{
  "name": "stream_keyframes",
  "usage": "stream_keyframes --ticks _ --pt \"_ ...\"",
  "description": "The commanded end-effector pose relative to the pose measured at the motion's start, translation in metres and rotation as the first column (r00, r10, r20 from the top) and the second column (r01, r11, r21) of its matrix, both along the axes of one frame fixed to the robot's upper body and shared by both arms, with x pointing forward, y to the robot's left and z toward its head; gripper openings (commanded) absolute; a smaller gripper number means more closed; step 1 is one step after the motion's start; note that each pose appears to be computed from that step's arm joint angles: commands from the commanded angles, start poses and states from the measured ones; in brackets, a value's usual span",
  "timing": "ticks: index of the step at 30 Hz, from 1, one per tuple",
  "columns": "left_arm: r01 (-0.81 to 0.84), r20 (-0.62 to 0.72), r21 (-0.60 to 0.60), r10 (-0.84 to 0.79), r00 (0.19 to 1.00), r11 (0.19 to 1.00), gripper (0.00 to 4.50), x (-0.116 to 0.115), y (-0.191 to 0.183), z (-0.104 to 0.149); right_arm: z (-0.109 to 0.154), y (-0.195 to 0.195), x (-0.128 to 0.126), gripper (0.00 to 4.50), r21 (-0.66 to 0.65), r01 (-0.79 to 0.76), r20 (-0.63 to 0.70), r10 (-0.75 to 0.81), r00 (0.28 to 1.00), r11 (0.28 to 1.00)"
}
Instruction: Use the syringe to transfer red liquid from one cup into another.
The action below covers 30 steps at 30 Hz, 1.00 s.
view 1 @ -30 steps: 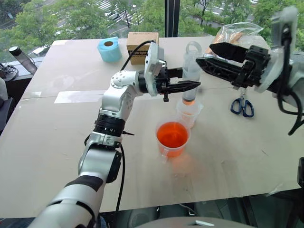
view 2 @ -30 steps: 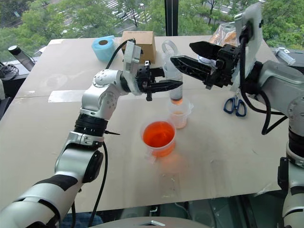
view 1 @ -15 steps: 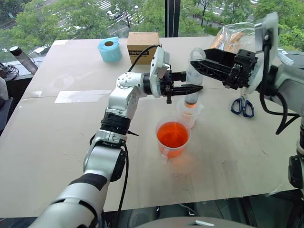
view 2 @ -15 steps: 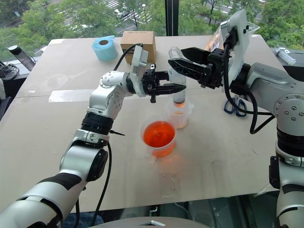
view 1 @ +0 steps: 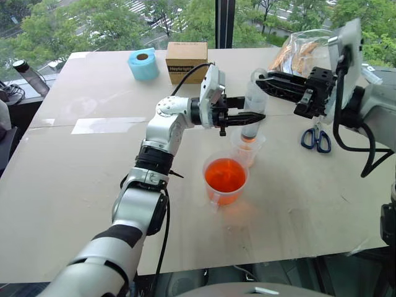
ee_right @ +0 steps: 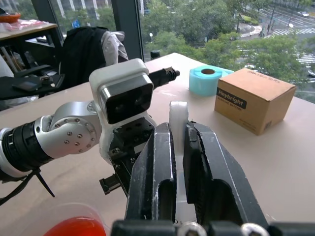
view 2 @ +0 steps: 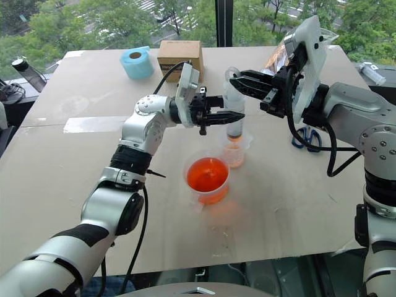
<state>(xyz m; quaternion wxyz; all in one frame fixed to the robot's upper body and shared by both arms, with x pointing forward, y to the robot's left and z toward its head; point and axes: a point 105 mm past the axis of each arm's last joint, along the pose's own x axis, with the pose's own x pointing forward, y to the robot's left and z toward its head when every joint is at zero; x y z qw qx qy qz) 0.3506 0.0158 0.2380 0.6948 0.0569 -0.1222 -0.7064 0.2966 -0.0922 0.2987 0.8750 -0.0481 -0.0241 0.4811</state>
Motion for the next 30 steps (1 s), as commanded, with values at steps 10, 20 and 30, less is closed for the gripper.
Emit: stream_keyframes --ticks 10,20,30 --pt "0.035 0.135 -0.089 -0.022 0.991 0.995 1.39 -0.006 -0.003 0.041 -0.029 -0.001 0.0 0.42 -0.104 -0.008 -0.095 -0.002 0.995 0.995" --pt "0.024 0.14 -0.101 -0.01 0.99 0.995 1.39 -0.004 -0.001 0.042 0.018 -0.026 -0.012 4.45 0.127 -0.041 -0.034 0.046 0.998 0.991" --pt "-0.094 0.155 -0.126 0.114 0.981 0.987 1.39 -0.005 0.019 0.086 -0.008 -0.059 -0.007 4.45 0.125 0.081 -0.111 -0.067 0.992 0.989"
